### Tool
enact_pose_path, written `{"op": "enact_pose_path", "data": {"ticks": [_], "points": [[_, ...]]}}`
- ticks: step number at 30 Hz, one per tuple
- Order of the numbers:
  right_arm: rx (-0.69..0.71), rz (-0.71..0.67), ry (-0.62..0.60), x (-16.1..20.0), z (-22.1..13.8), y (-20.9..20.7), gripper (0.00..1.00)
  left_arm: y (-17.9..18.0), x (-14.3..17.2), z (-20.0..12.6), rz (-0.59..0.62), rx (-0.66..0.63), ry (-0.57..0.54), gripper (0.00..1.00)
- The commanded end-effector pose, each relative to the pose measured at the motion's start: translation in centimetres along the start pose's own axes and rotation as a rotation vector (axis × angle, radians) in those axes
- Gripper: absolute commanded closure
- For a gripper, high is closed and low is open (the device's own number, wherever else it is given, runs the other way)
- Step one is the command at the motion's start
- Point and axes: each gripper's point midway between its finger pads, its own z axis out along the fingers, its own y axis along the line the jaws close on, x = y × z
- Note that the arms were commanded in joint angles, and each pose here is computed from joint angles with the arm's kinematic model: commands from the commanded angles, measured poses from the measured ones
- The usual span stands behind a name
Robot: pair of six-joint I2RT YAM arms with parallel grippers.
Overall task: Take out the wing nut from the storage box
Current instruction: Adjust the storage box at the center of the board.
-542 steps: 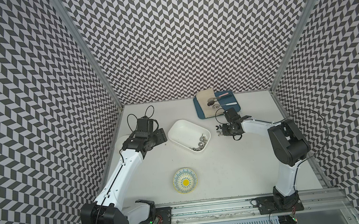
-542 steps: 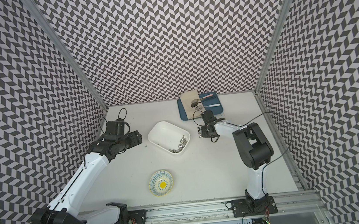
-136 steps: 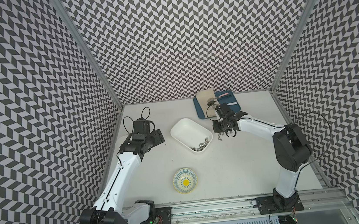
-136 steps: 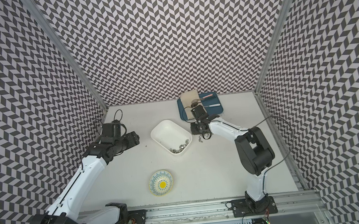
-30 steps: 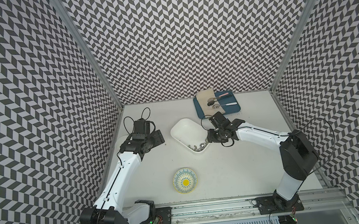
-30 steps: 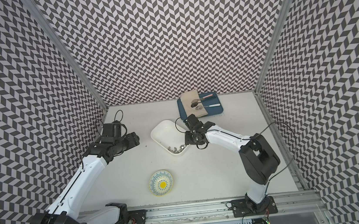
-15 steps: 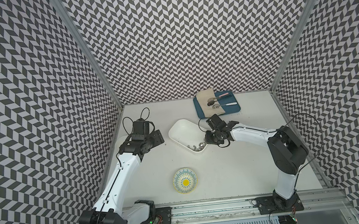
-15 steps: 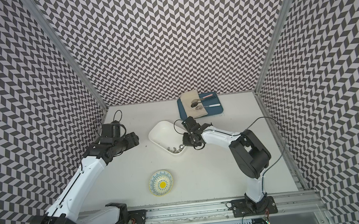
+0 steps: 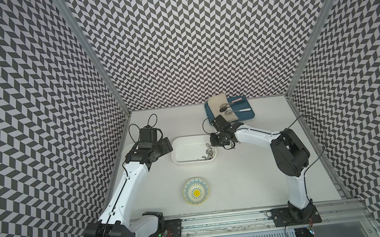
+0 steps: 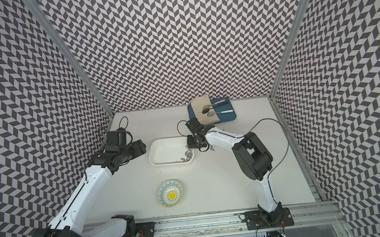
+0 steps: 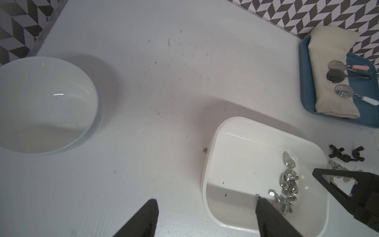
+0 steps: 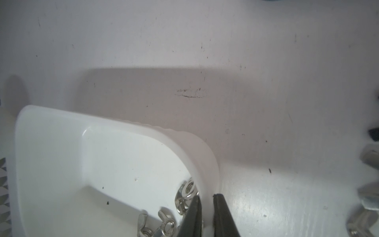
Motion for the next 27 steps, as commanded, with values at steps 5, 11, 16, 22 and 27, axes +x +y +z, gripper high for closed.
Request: {"op": "enact_pose_path", "data": {"ticks": [5,11,16,22,27], "points": [[0.091,-0.135,-0.020,-1.7,0.7,-1.2,0.84,-0.2,-1.4,-0.9,0.008,0.005,-0.040,0.21],[0.085,-0.165,-0.051,-3.3,-0.7,-0.2,0.69,-0.2,-1.4,-1.0,0.008,0.003,-0.043,0.21],[0.092,-0.196,-0.141,-5.3,-4.1,1.2,0.61,0.0,-1.3,-0.9,0.008,-0.002,-0.041,0.21],[0.151,-0.363,-0.175,-4.5,-5.8,4.7,0.62,0.1,-1.3,-0.7,0.007,-0.003,-0.040,0.21],[0.163,-0.432,-0.138,-2.4,-4.6,6.6,0.65,0.2,-1.2,-0.5,-0.001,-0.001,-0.033,0.20]]}}
